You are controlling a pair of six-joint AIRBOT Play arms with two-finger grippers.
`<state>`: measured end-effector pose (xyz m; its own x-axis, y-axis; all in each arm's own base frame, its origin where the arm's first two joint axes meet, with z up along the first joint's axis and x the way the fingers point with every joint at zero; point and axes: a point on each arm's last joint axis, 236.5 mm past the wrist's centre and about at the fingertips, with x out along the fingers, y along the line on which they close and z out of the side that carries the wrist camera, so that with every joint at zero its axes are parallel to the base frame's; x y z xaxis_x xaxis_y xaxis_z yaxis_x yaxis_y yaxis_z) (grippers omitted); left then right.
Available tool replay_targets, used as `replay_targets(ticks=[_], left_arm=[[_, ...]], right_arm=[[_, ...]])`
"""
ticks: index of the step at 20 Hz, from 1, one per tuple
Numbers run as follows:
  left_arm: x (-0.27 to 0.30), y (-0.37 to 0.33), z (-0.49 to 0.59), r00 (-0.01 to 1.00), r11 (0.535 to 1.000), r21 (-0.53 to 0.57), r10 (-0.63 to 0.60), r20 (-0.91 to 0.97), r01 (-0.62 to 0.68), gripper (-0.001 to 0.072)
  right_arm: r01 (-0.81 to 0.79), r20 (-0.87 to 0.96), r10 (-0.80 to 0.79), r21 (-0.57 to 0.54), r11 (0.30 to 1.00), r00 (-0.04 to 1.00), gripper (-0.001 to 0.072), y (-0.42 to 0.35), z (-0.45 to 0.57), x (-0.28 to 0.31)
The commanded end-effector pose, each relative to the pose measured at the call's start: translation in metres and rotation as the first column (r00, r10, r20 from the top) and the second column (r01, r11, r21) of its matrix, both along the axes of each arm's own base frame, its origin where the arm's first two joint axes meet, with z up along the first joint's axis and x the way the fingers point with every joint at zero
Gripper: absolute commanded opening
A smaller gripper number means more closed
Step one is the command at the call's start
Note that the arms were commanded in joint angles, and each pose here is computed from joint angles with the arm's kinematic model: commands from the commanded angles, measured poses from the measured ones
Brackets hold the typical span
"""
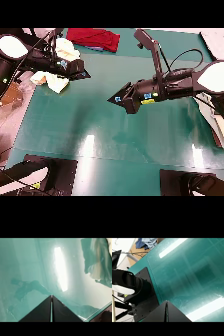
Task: Fold the shirts.
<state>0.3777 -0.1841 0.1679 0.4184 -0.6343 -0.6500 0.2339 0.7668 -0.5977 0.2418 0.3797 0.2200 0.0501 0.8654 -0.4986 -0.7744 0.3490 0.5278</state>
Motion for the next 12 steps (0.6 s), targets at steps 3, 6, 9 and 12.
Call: replay_targets(ticks=[3,6,9,12], left_arm=[[0.013,0.000,0.009,0.998,0.999,-0.026,0.038,0.048,-0.037,0.0024],[0.017,-0.003,0.016,0.996,0.997,-0.058,0.052,0.066,-0.048,0.0024],[0.042,0.033,0.005,0.978,0.985,0.106,0.114,0.174,-0.133,0.0025],[0.060,0.109,-0.020,0.936,0.871,0.353,0.279,0.216,-0.341,0.0466]], right_arm=[[0.012,0.008,-0.012,0.011,1.000,1.000,0.0022,0.001,0.003,0.003],[0.047,0.032,-0.048,0.045,0.998,0.998,0.0022,0.006,0.010,0.012],[0.098,0.048,-0.104,0.115,0.989,0.993,0.0022,0.012,0.025,0.025],[0.102,0.070,-0.108,0.082,0.991,0.992,0.0022,0.008,0.018,0.029]])
